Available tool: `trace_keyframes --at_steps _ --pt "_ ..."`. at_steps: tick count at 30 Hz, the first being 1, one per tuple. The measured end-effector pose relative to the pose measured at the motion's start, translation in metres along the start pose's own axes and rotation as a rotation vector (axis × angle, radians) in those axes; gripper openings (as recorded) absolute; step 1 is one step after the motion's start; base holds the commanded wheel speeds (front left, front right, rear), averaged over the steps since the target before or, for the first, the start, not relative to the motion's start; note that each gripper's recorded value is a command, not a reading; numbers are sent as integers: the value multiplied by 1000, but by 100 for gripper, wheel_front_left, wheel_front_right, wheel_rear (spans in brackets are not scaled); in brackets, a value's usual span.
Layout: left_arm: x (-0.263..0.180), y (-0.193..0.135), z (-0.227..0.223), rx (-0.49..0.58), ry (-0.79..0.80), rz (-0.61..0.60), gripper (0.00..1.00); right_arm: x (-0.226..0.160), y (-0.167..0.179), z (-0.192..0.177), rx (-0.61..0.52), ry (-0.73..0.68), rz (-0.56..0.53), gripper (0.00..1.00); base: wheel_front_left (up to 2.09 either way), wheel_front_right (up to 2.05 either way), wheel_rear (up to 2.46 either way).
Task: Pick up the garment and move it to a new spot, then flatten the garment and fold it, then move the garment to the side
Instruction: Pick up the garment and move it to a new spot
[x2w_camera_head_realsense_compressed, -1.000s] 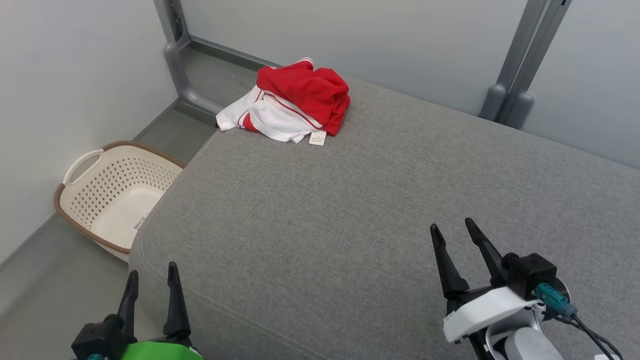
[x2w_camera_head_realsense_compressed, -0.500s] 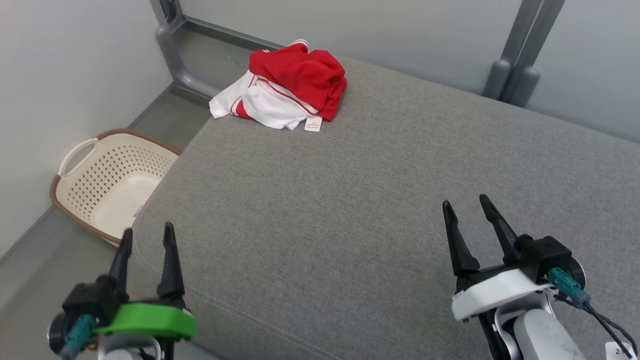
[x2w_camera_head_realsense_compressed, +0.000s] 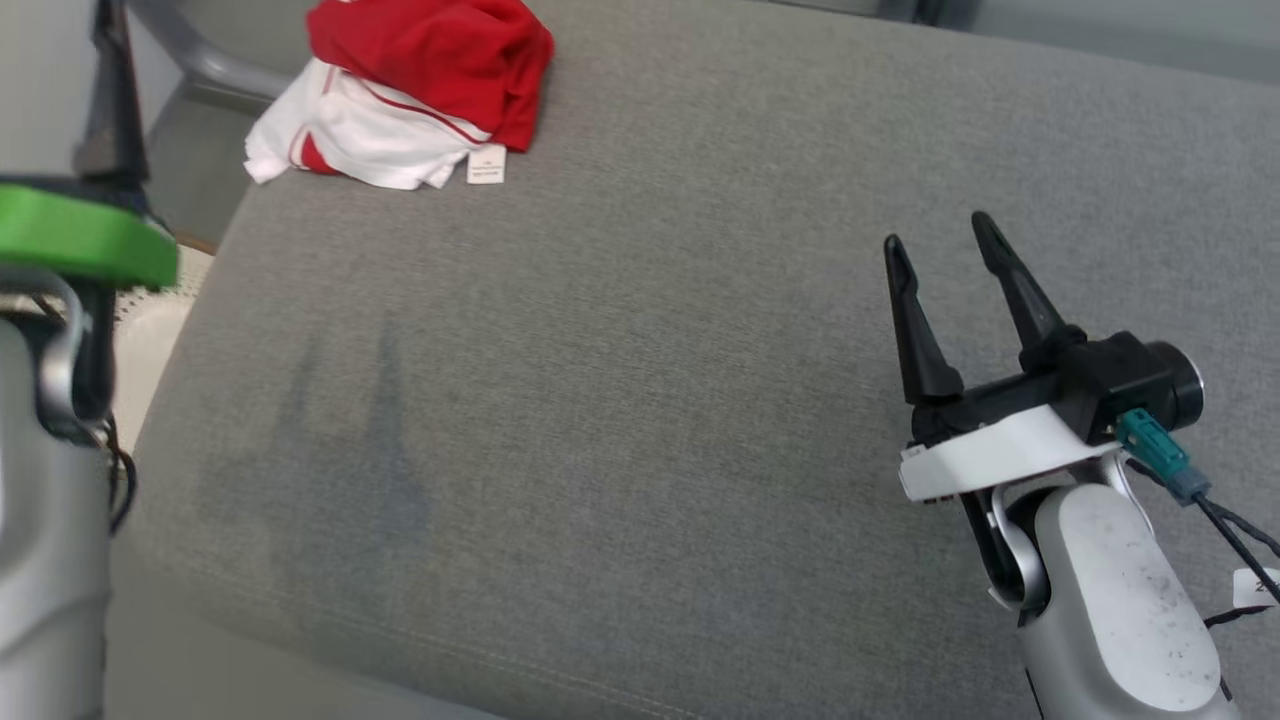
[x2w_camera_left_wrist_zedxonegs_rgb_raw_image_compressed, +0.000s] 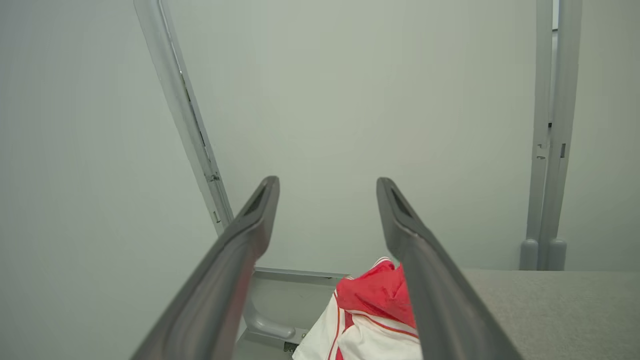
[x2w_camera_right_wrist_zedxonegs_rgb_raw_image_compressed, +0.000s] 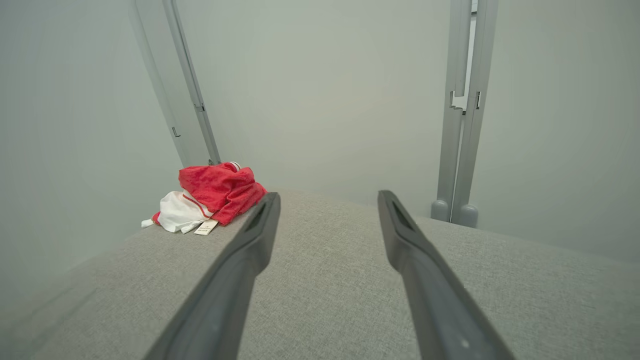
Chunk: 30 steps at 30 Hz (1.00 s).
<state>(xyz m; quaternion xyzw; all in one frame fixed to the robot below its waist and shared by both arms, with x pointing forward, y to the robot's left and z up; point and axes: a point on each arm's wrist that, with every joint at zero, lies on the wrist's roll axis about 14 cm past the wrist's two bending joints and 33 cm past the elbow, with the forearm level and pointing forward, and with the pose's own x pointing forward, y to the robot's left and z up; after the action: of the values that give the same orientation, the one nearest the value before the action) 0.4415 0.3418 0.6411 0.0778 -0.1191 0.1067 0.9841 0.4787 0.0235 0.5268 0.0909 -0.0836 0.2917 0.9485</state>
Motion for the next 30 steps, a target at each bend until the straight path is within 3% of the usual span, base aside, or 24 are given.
trace_keyframes --at_steps 6,11,19,28,29,30 --pt "69 -16 -38 4 155 -46 100 -5 -46 -19 -23 31 -100 100 0 0 0" --pt "95 -33 -107 4 365 -83 100 -17 -75 -42 -23 78 -167 100 0 0 0" --pt "93 -70 -216 -23 657 -143 100 -40 -114 -72 -35 145 -264 100 0 0 0" --pt "74 -92 -283 -22 818 -171 100 -62 -136 -84 -56 188 -325 100 0 0 0" --pt "72 -93 -286 -24 826 -171 97 -63 -137 -83 -60 189 -329 100 0 0 0" --pt "71 -93 -287 -24 825 -165 47 -63 -138 -82 -63 188 -332 100 0 0 0"
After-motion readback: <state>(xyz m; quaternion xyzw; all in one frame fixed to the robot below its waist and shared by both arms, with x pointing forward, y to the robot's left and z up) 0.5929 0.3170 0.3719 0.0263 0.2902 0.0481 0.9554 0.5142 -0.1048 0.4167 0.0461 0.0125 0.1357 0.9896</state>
